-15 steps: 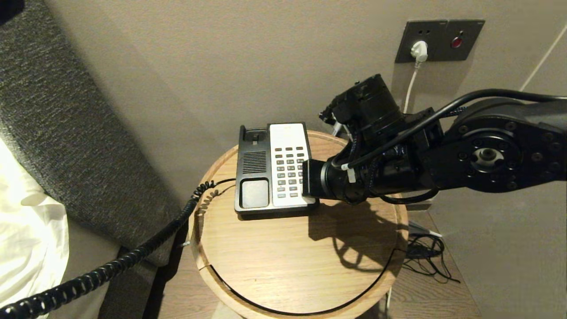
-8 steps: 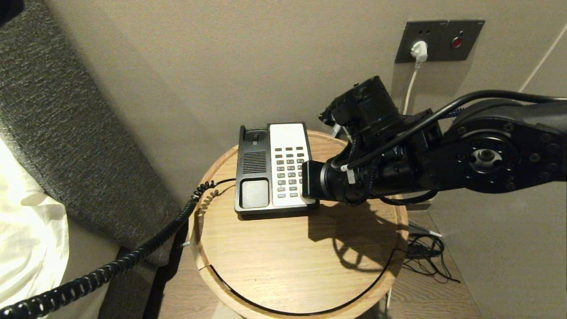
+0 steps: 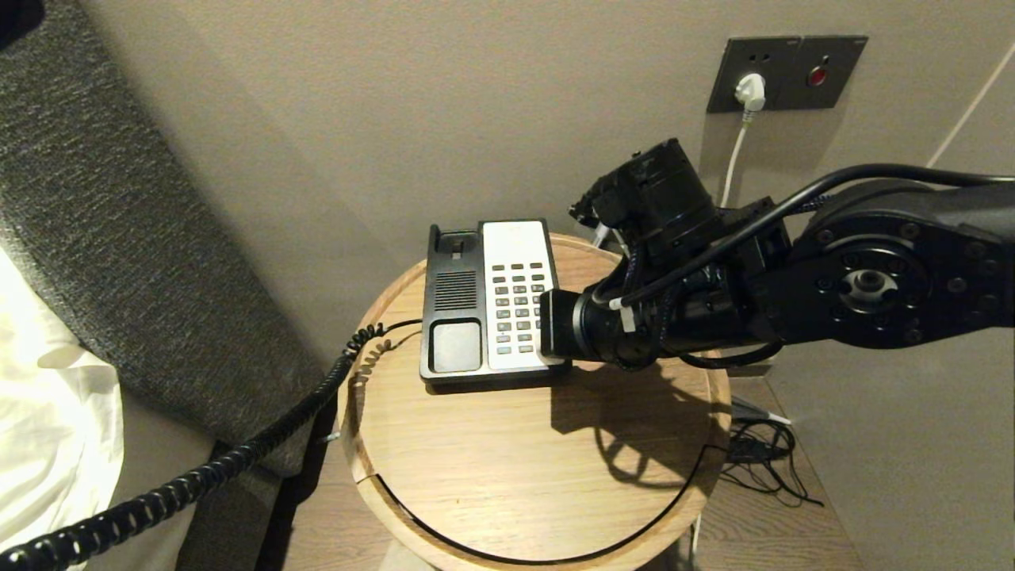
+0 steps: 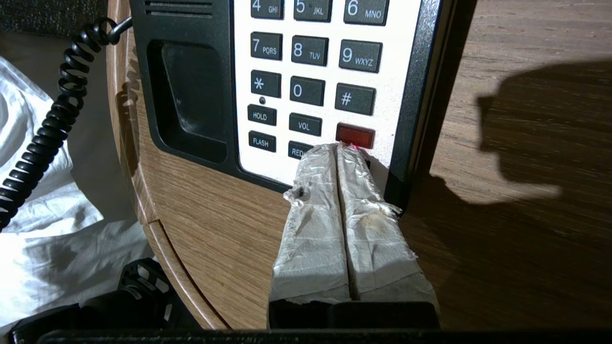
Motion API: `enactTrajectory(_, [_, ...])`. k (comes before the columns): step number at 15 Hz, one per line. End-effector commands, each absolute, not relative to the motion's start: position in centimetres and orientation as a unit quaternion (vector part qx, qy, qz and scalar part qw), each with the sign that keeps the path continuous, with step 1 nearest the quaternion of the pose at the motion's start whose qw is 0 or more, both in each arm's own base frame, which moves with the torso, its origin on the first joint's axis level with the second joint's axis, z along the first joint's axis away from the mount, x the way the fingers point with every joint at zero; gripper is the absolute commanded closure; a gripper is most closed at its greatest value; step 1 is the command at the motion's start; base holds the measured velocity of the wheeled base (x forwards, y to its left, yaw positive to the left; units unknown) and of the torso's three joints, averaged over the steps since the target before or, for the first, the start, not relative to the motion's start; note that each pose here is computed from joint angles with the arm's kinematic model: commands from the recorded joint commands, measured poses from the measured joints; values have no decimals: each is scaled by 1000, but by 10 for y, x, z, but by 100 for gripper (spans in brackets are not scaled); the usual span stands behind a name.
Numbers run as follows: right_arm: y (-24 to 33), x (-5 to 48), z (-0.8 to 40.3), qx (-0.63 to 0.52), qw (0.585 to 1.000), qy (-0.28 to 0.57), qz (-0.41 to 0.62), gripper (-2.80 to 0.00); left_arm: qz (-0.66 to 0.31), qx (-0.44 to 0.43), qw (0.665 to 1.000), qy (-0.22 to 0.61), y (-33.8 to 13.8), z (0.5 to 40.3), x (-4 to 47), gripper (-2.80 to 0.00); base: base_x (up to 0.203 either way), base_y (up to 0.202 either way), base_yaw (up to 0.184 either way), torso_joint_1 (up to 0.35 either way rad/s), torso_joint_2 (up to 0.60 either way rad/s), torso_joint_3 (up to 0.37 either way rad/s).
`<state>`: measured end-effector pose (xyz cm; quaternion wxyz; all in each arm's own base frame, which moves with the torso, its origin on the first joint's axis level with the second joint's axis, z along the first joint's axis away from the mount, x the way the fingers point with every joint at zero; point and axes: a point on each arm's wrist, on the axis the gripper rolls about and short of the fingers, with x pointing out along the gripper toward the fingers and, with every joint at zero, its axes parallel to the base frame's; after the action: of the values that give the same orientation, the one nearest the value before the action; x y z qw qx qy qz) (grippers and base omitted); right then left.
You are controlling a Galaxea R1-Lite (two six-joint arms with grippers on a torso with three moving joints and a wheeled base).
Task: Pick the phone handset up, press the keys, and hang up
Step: Dial the number, then put the handset back
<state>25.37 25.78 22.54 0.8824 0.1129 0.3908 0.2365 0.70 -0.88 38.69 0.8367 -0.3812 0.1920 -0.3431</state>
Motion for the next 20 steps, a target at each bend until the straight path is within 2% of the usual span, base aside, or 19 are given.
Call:
enactTrajectory(1, [256,252,233,119,884,383,239,0,-342,-383,836,195,-9,387,7,0,0,0,0,0,0,0])
enactTrajectory(9, [241,238,254,135,887,366,245,0,-334,-381,838,202,-12,384,11,0,0,0,0,0,0,0])
enactTrajectory(13, [220,224,280,153,893,344,246,0,-331,-355,847,219,-26,384,27,0,0,0,0,0,0,0])
enactTrajectory(16, [189,210,303,172,902,320,235,0,-315,-314,861,247,-49,381,54,0,0,0,0,0,0,0])
enactTrajectory(20, [147,186,328,197,911,291,216,0,-259,-185,917,240,-81,369,94,0,0,0,0,0,0,0])
